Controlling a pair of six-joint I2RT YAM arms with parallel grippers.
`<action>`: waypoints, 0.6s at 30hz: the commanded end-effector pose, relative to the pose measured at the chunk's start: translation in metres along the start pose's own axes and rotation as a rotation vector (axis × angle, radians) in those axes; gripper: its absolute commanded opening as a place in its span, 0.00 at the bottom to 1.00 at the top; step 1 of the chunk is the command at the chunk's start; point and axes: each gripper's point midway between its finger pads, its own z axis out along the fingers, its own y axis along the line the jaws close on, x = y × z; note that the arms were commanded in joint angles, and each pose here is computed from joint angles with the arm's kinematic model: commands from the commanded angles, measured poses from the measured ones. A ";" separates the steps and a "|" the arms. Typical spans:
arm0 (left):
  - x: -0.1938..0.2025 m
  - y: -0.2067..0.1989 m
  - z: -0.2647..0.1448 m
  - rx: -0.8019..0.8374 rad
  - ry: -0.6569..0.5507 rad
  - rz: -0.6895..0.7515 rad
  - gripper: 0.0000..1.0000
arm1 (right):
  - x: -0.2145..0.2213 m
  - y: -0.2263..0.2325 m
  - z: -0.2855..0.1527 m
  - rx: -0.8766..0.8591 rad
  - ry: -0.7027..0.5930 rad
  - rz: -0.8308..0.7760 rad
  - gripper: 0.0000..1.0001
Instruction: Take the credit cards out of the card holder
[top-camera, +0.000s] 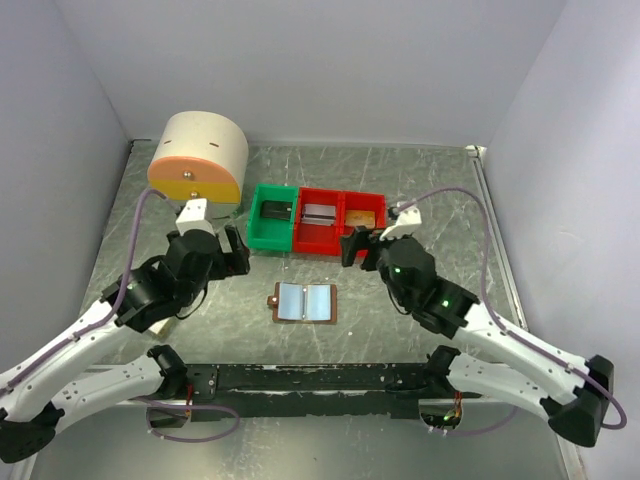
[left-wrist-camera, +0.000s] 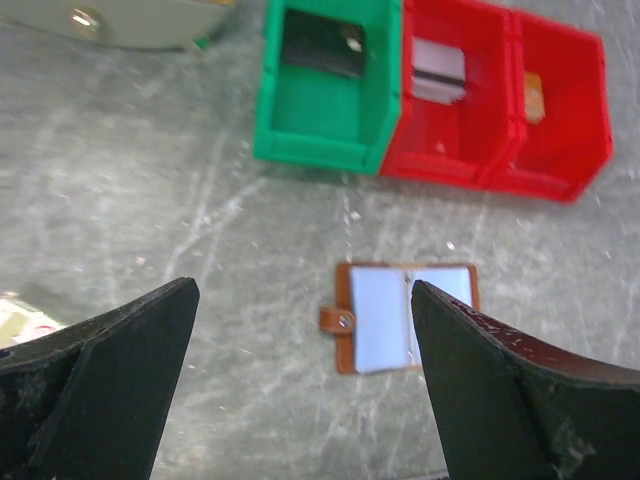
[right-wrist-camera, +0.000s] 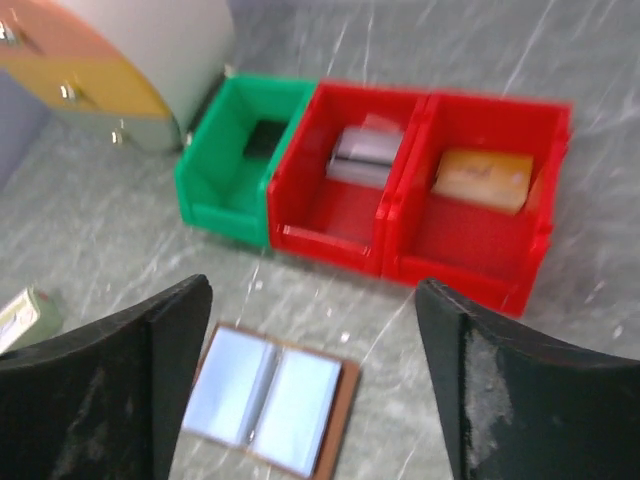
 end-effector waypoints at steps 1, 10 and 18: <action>-0.036 0.045 -0.018 -0.223 -0.132 0.084 1.00 | -0.053 -0.030 -0.016 0.112 -0.232 -0.085 0.89; -0.064 0.070 -0.035 -0.337 -0.217 0.101 1.00 | -0.071 -0.094 -0.012 0.275 -0.132 -0.085 1.00; -0.060 0.067 -0.044 -0.344 -0.140 0.035 1.00 | -0.086 -0.071 -0.017 0.175 -0.082 -0.043 1.00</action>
